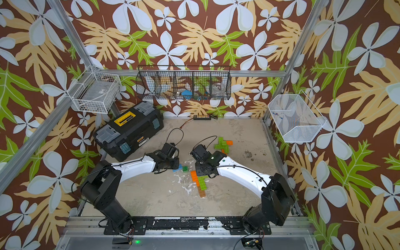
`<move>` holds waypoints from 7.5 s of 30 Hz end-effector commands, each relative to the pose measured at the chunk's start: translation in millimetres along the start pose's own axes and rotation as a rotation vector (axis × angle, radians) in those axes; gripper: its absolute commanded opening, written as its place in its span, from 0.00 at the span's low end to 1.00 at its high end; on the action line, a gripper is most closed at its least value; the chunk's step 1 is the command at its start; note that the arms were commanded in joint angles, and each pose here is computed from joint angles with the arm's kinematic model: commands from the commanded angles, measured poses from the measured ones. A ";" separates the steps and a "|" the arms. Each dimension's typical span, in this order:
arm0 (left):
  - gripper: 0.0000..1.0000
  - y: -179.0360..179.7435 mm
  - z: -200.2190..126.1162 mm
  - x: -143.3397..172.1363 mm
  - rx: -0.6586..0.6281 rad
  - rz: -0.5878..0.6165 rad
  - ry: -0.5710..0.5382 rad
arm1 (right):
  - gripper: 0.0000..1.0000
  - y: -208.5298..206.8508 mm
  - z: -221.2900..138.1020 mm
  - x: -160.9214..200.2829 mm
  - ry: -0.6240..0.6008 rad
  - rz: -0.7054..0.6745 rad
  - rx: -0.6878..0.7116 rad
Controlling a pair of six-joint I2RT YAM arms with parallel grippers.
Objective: Assemble a small pinwheel with lego
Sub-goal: Move the lego brick at the center of the board, then pick up the lego brick from the center of the board, then assemble the lego brick with the lego brick.
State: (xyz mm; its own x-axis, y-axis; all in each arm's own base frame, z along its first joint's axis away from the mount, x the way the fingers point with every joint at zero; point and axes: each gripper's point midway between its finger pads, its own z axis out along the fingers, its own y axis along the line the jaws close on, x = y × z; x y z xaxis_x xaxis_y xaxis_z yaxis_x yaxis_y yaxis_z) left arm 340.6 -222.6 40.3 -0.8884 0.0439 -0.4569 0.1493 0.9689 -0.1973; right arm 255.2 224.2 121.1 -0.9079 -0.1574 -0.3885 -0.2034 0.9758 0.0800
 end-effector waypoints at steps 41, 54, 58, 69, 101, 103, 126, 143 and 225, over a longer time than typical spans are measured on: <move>0.38 -47.0 -84.8 103.3 0.280 -0.108 0.015 | 0.12 59.7 13.1 51.5 0.104 -0.157 -0.182; 0.41 -6.0 -111.6 116.1 0.398 -0.375 -0.062 | 0.18 114.3 37.8 94.1 0.238 -0.632 -0.236; 0.41 5.1 -109.0 126.1 0.372 -0.412 -0.061 | 0.20 118.1 44.8 98.8 0.274 -0.649 -0.237; 0.41 13.0 -104.6 132.8 0.341 -0.430 -0.054 | 0.20 122.2 59.5 102.7 0.301 -0.643 -0.215; 0.40 11.5 -103.0 130.6 0.335 -0.412 -0.053 | 0.20 101.2 68.7 115.8 0.347 -0.624 -0.070; 0.40 12.0 -102.3 131.4 0.334 -0.412 -0.052 | 0.20 98.6 68.9 117.0 0.353 -0.624 -0.062; 0.40 12.0 -102.1 132.4 0.340 -0.410 -0.054 | 0.21 93.8 66.6 112.0 0.328 -0.654 0.025; 0.39 10.4 -102.5 131.8 0.350 -0.408 -0.056 | 0.23 103.7 61.3 111.2 0.307 -0.616 -0.034; 0.37 -66.5 -114.8 117.2 0.505 -0.031 -0.093 | 0.09 28.8 71.7 67.1 0.306 -0.112 0.069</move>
State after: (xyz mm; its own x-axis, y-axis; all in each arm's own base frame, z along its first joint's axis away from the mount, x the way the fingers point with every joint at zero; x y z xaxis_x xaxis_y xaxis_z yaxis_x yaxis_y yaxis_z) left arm 173.1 -251.3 94.4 -0.8680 -0.0234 -0.4961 0.3224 0.7332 -0.5987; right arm 212.0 255.8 35.9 -0.9534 -0.2860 -0.0965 -0.2882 0.9575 0.0093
